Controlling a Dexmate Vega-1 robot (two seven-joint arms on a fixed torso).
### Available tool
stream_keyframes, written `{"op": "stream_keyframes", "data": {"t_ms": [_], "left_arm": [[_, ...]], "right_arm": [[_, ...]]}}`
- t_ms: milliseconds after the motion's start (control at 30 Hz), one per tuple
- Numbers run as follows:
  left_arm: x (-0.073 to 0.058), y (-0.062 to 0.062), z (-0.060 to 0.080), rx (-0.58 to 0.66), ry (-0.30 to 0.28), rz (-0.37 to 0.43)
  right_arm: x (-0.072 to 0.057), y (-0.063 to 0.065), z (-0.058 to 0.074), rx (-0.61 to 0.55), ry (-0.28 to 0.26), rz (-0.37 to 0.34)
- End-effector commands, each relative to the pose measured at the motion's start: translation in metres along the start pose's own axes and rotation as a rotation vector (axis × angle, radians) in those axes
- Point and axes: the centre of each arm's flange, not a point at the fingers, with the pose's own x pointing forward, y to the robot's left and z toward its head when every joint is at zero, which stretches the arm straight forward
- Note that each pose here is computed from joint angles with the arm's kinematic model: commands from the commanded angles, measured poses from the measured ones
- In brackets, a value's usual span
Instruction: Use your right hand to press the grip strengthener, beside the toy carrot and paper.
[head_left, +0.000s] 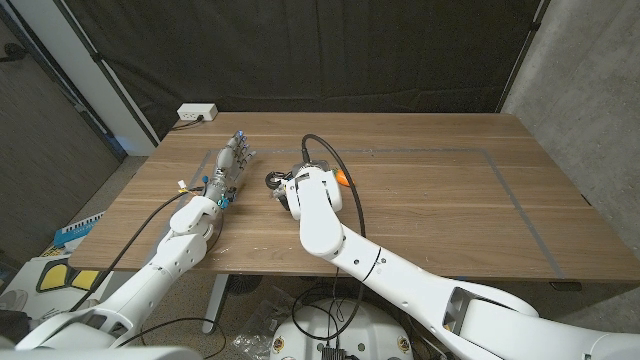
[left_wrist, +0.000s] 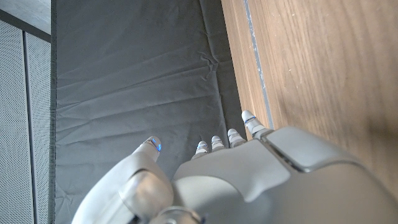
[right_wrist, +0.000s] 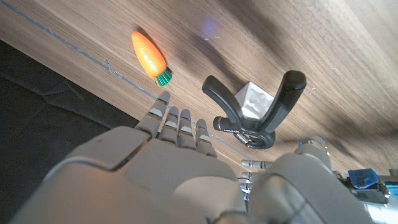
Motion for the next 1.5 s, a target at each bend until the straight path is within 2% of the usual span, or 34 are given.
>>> {"op": "stream_keyframes", "data": {"t_ms": [33, 300, 633, 900, 1133, 1233, 1500], "left_arm": [[0.001, 0.003, -0.004, -0.009, 0.005, -0.005], [-0.002, 0.008, -0.005, -0.011, -0.001, 0.006], [-0.007, 0.015, -0.005, -0.011, -0.005, 0.028], [-0.004, 0.016, -0.003, -0.006, -0.011, 0.031], [0.003, 0.014, -0.003, -0.008, -0.009, 0.020], [0.005, 0.013, -0.004, -0.009, -0.006, 0.015], [0.008, 0.013, -0.006, -0.011, -0.002, 0.015]], "right_arm": [[0.005, -0.002, 0.015, -0.045, 0.023, 0.023], [0.016, -0.005, 0.023, -0.075, 0.034, 0.046], [0.033, -0.004, 0.019, -0.095, 0.063, 0.109], [0.041, 0.002, 0.020, -0.168, 0.107, 0.207], [0.045, 0.007, 0.018, -0.202, 0.128, 0.248], [0.047, 0.009, 0.018, -0.204, 0.132, 0.243], [0.046, 0.011, 0.019, -0.165, 0.117, 0.142]]}}
